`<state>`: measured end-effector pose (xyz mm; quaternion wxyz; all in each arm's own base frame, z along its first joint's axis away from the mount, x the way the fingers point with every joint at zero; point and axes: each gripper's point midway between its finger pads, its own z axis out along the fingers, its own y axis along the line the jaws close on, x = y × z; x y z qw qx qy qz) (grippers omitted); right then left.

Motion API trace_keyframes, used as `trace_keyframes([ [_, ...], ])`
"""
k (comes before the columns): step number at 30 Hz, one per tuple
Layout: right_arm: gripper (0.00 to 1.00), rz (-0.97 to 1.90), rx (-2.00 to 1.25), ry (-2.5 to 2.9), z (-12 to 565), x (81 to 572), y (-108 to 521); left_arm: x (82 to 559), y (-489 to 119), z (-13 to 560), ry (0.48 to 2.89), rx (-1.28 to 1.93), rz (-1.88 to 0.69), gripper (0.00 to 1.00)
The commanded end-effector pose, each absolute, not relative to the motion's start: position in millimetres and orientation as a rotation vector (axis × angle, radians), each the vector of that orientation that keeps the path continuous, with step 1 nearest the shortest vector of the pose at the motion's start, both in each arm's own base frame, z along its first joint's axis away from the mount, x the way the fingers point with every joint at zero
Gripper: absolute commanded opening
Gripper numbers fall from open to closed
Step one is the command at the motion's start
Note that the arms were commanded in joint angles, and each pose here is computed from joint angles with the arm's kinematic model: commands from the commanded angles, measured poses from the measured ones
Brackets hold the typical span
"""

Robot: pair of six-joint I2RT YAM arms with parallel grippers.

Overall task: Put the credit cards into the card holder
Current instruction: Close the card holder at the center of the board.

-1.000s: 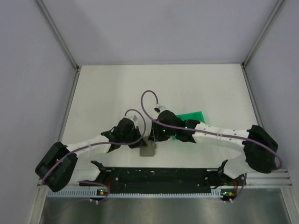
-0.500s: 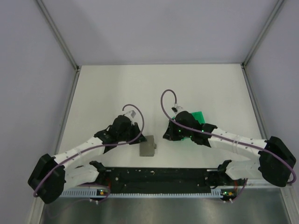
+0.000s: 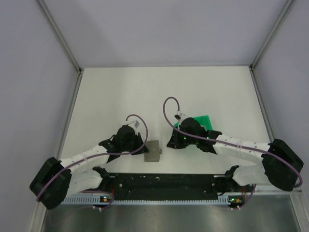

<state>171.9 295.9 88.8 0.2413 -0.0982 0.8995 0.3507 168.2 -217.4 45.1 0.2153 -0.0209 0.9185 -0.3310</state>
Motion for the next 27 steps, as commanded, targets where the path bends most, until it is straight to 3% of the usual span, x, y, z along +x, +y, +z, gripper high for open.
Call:
trace_keyframes([
  [1,0.05,1.049,-0.313,2.383,96,177,312,181,-224,46,2.472,-0.022,-0.934,0.05],
  [27,0.01,1.128,-0.274,2.463,64,176,333,170,-213,22,2.474,-0.106,-0.927,0.00],
])
